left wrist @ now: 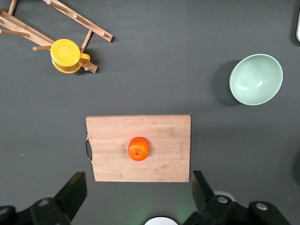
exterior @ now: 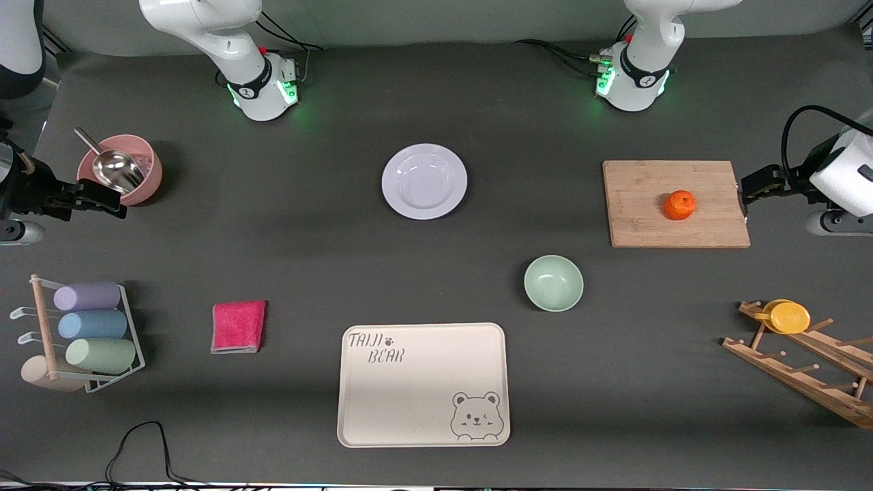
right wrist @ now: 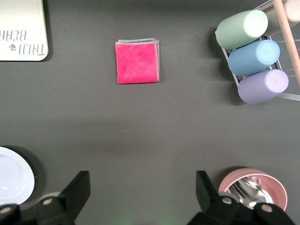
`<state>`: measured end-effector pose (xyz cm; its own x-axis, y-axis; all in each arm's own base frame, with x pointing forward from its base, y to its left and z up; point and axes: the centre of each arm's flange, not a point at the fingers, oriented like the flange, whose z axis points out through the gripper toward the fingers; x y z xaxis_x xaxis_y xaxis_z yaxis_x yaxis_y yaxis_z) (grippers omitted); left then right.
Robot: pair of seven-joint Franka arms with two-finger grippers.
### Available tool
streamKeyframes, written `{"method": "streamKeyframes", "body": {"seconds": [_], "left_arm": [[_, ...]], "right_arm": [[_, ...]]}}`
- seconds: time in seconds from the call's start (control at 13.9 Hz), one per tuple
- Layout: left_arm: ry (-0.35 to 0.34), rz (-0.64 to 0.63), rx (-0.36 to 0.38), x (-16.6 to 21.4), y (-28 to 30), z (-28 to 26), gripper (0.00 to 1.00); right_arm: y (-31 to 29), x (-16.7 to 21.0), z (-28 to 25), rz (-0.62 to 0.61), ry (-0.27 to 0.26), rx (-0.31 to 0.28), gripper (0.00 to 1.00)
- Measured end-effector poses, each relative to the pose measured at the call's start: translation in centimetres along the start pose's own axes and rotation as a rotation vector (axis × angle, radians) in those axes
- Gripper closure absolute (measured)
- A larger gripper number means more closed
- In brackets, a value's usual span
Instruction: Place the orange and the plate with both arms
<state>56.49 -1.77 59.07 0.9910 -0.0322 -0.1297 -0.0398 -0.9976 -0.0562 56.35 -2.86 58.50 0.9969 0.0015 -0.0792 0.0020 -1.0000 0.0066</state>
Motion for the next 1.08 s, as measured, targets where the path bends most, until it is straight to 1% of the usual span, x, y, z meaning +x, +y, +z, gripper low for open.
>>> {"method": "streamKeyframes", "body": {"seconds": [0.36,0.57,0.93,1.08], "left_arm": [[0.001,-0.004,-0.001,0.2,-0.2,0.0,0.00],[-0.012,-0.002,-0.001,0.7,-0.1,0.8,0.00],[-0.040,-0.005,0.000,1.6,-0.4,2.3,0.00],[-0.044,-0.013,0.001,1.6,-0.8,2.3,0.00]], "right_arm": [[0.0,-0.1,0.0,0.000,-0.003,0.000,0.00],[0.0,-0.3,-0.1,0.000,-0.013,0.001,0.00],[0.0,-0.4,-0.3,0.000,-0.011,0.002,0.00],[-0.1,-1.1,-0.8,-0.002,-0.015,0.004,0.00]]}}
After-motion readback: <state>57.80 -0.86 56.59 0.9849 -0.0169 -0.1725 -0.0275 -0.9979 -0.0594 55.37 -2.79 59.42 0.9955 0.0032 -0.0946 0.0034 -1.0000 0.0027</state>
